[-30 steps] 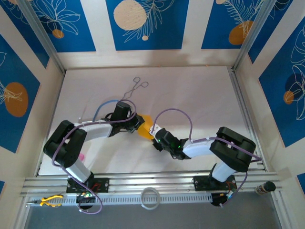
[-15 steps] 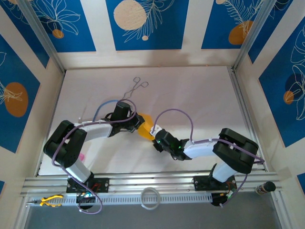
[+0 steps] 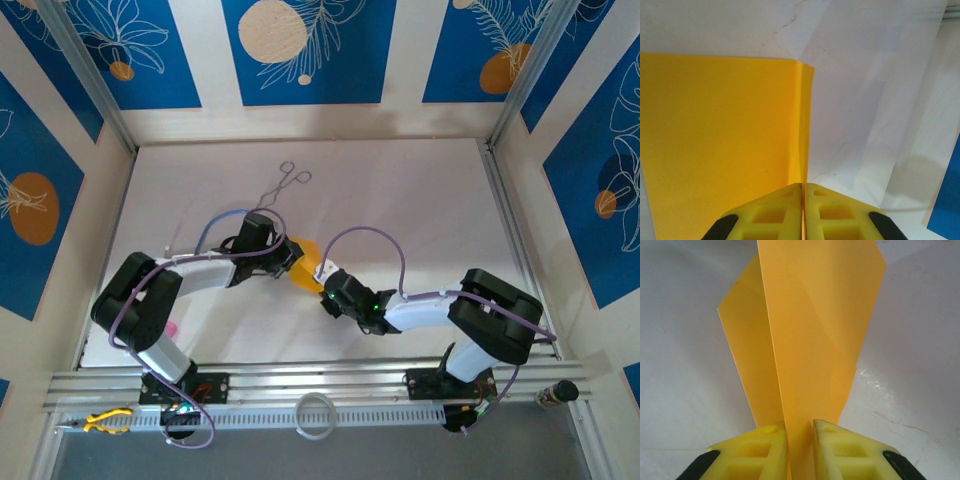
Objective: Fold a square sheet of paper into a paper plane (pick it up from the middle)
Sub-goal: Fourth fold the wing at the center of the table.
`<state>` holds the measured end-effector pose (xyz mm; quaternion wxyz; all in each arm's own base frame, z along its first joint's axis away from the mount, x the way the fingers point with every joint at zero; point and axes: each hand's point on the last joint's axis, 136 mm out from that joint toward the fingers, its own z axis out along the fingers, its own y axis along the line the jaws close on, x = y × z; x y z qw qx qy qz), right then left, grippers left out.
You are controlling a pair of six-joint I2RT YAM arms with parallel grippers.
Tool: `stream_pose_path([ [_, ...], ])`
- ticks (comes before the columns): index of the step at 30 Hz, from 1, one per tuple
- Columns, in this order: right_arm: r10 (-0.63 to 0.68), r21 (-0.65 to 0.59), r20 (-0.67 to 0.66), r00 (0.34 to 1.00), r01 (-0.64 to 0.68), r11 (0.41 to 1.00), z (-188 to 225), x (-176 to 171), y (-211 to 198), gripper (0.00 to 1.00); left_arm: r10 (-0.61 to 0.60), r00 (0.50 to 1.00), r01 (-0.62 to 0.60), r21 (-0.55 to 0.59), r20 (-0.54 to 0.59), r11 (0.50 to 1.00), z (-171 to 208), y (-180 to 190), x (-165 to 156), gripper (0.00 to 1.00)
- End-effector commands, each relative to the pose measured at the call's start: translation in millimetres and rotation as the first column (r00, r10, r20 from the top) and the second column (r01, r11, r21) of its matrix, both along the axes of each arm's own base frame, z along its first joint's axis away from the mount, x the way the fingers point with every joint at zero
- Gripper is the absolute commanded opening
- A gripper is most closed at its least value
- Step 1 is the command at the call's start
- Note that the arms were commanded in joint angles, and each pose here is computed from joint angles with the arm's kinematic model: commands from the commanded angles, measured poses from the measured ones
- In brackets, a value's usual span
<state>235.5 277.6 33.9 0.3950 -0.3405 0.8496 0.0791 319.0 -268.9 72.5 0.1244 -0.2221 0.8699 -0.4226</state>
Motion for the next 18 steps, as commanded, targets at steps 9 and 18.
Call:
stream_pose_path([
  [9,-0.034,0.022,0.004,0.999,0.034,0.999,3.8,6.1,4.5,0.16,0.01,1.0,-0.01,-0.008,-0.001,1.0,-1.6,2.6,1.4,0.1],
  [18,-0.054,0.021,0.009,0.998,0.054,0.998,4.5,9.2,-0.3,0.21,0.011,1.0,-0.011,-0.007,0.001,1.0,-1.2,2.6,2.5,0.1],
])
